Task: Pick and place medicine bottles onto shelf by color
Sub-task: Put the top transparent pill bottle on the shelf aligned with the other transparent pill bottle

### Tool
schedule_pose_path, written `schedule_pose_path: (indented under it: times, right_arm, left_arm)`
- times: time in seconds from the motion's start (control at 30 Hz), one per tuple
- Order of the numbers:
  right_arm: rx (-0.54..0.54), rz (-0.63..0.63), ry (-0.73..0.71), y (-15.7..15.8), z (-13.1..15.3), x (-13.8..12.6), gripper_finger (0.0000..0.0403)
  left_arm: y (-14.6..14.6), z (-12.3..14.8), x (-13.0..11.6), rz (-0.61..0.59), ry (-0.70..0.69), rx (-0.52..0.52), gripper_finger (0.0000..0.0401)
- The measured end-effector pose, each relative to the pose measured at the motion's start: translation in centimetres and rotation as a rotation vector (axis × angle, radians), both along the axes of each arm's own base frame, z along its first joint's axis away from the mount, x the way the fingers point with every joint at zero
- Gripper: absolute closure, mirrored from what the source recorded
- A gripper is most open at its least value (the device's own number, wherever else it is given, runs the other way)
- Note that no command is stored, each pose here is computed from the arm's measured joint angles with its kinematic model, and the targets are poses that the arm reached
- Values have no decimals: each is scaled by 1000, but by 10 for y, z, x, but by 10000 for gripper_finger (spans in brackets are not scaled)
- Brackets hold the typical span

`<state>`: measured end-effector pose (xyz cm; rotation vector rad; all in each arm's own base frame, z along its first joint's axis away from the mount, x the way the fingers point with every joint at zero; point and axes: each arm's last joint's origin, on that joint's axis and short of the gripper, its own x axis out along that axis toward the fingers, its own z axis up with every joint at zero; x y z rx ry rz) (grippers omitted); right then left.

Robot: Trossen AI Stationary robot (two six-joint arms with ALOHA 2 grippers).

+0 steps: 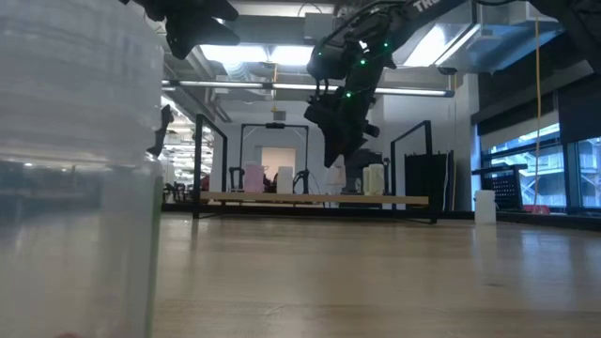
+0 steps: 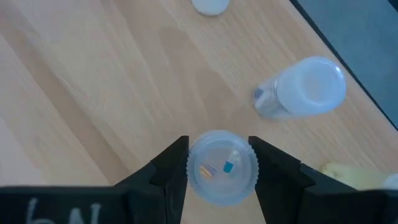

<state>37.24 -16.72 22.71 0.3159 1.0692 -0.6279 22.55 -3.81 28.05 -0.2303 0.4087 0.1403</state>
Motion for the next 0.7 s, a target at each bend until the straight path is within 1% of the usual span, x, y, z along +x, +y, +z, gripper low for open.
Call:
schedule_pose_path:
  times: [0.1, 0.23, 0.3, 0.37, 0.57, 0.7]
  right_arm:
    - [-3, -12, -21, -1, 1, 1, 247]
    - [23, -71, -44, -4, 1, 0, 247]
    - [16, -57, -38, -4, 1, 0, 247]
    - [1, -35, -26, -5, 1, 0, 247]
    - [1, -33, -27, -4, 1, 0, 247]
    - [2, -37, -29, -4, 1, 0, 247]
  left_arm:
    - [0, 0, 0, 0, 0, 0, 221]
    - [0, 0, 0, 1, 0, 0, 221]
    - [0, 0, 0, 12, -1, 5, 221]
    - [2, 0, 0, 52, -5, 23, 221]
    - [6, 1, -1, 201, -19, 91, 221]
    - [7, 1, -1, 236, -22, 108, 221]
